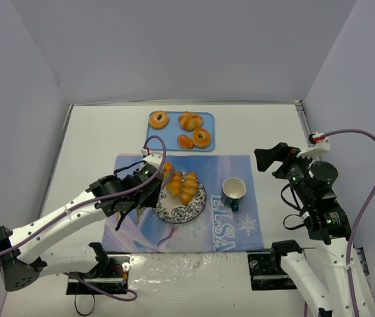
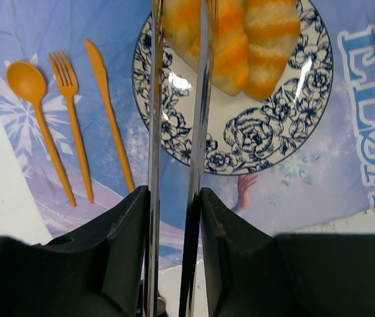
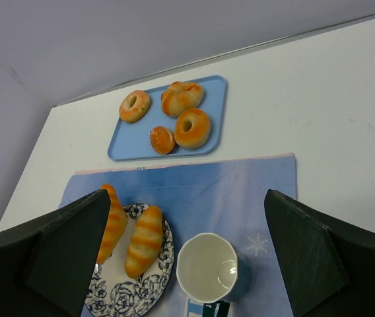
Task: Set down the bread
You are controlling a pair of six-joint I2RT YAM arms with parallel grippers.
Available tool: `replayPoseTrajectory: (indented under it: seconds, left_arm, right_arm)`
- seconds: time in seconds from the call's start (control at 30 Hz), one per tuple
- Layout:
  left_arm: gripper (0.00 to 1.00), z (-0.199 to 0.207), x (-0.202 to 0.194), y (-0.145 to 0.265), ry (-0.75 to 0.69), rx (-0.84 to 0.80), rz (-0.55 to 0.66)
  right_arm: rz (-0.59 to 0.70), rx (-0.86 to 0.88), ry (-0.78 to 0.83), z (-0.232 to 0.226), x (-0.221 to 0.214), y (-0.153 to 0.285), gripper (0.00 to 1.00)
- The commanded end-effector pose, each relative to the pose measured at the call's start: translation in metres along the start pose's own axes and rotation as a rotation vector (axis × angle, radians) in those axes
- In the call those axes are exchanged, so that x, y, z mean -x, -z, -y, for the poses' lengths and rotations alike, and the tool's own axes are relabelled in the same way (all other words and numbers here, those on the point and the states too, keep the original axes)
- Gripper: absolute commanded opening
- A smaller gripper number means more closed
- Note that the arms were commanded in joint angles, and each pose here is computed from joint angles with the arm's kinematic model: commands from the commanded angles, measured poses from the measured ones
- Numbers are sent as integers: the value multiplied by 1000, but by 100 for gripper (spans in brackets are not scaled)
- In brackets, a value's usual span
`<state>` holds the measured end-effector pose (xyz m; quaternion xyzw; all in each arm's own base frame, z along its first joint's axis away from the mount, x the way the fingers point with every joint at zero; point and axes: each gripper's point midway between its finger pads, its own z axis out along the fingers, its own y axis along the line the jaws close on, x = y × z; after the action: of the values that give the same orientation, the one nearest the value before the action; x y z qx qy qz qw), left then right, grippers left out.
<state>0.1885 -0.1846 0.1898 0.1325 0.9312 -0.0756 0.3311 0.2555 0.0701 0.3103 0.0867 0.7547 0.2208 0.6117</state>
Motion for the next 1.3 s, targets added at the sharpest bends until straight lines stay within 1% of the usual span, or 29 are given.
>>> replayPoseTrajectory:
  seconds: [0.0,0.23,0.6,0.97,1.0,1.17,1.27]
  left_arm:
    - [0,13,6,11,83,-37,89]
    - [0,15,-19,7,75,-18,59]
    - [0,-2,-34,16,108,19,68]
    - [0,3,-46,5,101,5,29]
    - [2,4,-47,4,102,2,28]
    - [17,6,-50,1,102,-6,18]
    - [29,7,-52,-2,99,-3,10]
  right_arm:
    - [85,38,20,-13,30,-2,100]
    - [80,34,21,-12,29,-3,100]
    - [69,34,18,-12,27,-6,100]
    - [72,42,10,-13,26,-8,100]
    - [73,42,10,-13,26,-8,100]
    - [74,42,12,-13,26,-7,100]
    - [74,41,10,-12,26,-7,100]
